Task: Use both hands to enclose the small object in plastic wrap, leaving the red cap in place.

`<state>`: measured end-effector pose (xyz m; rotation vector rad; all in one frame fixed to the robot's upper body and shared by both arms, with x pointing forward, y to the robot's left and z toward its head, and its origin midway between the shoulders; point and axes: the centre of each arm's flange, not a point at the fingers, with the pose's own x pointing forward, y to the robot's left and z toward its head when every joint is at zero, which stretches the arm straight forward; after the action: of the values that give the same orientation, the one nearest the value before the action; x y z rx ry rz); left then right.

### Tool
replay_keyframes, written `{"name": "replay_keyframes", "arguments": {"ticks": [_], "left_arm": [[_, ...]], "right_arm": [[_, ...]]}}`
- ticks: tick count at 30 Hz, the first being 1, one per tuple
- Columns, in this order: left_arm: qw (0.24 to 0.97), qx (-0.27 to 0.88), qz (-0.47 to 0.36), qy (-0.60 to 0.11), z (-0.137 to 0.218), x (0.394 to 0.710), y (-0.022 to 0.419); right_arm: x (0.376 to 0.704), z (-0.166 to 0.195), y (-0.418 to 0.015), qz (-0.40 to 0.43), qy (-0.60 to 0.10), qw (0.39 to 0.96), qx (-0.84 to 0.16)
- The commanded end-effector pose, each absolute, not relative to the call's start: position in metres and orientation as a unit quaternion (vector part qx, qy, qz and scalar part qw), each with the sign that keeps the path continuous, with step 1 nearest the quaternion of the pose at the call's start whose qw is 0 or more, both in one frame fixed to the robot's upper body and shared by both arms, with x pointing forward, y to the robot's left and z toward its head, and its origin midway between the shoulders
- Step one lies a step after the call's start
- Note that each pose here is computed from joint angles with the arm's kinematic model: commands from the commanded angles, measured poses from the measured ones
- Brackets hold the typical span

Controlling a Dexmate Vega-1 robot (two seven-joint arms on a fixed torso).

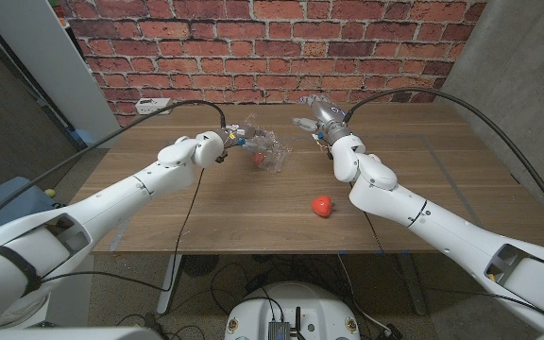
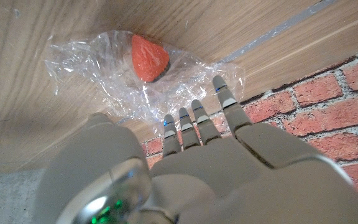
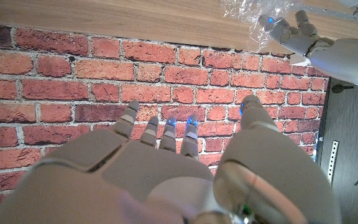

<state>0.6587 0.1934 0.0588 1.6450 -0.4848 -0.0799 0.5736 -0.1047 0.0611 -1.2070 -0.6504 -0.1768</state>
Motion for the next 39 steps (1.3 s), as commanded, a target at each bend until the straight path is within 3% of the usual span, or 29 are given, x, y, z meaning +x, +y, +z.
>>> {"name": "replay_keyframes", "arguments": {"ticks": [1,20,28,39], "left_arm": [[0.634,0.743,-0.083,-0.201,0.052,0.677,0.174],[0.586,0.786,-0.115,-0.161,0.017,0.687,0.155],[0.609,0.765,-0.168,-0.123,0.011,0.697,0.157],[0.612,0.762,-0.142,-0.157,0.023,0.69,0.161]], "right_arm": [[0.574,0.061,-0.108,-0.083,-0.298,0.771,-0.556],[0.58,0.061,-0.107,-0.082,-0.293,0.774,-0.556],[0.581,0.062,-0.106,-0.083,-0.293,0.774,-0.556],[0.583,0.065,-0.106,-0.084,-0.295,0.772,-0.556]]}}
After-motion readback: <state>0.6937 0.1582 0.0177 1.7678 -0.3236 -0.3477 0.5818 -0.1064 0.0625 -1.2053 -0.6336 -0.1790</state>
